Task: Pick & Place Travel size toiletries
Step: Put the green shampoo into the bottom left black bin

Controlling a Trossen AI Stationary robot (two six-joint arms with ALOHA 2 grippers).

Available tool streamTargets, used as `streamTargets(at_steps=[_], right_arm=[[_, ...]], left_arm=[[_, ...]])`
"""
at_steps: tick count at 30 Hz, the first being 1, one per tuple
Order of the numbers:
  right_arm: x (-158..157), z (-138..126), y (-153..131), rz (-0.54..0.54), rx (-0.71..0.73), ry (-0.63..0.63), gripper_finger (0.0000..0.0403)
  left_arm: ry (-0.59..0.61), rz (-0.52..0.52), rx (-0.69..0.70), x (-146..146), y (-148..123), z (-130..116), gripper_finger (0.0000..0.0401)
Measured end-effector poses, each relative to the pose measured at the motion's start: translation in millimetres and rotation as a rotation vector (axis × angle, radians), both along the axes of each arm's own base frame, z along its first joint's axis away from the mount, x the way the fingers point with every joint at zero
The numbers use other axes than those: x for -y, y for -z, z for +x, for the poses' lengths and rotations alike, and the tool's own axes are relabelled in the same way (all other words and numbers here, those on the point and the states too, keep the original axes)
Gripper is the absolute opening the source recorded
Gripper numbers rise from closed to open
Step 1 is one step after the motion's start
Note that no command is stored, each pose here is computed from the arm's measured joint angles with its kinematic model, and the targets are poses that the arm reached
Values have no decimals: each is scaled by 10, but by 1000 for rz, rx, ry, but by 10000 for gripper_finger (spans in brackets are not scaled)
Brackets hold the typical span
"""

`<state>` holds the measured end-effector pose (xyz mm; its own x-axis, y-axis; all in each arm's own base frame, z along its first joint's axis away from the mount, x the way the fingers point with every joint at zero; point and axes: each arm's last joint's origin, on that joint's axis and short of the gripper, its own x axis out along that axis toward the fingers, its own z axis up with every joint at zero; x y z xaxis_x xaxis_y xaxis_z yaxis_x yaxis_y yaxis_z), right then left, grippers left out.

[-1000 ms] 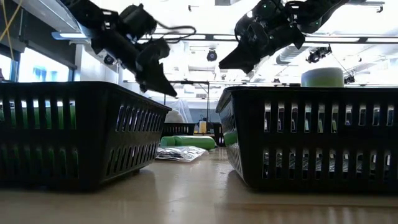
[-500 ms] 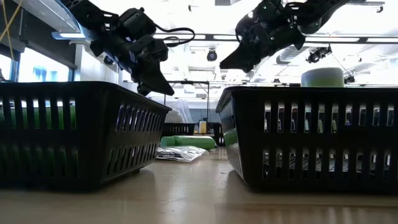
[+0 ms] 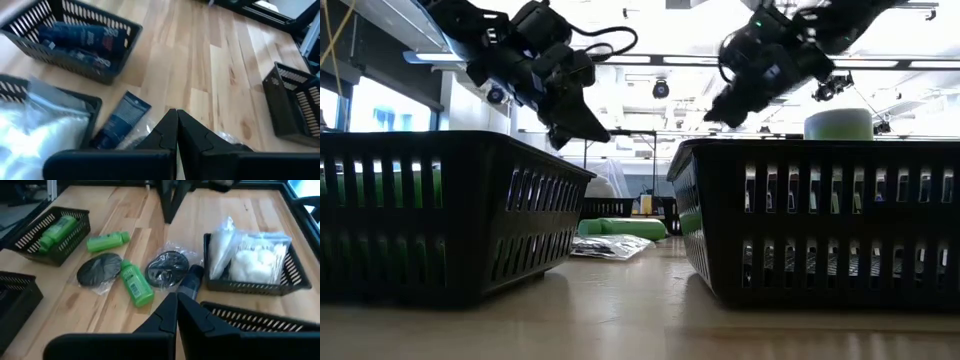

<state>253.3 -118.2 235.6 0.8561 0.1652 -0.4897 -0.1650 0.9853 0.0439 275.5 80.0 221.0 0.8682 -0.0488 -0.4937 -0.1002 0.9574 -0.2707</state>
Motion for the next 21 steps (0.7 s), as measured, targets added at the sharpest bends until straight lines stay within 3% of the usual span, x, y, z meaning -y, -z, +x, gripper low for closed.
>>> streamTargets(at_steps=[4,7,12,21], right_arm=[[-74,-164,230,41,70,61,3],[-77,-321,266,1,155,130,3],[-2,-587,146,-67,271,207,3],[98,-868,-108,-185,416,158,3]], left_arm=[[23,59,45,-5,-37,21,0],[40,100,74,-9,-62,34,0],[43,107,73,-9,-61,33,0],[-23,7,64,7,-60,39,0]])
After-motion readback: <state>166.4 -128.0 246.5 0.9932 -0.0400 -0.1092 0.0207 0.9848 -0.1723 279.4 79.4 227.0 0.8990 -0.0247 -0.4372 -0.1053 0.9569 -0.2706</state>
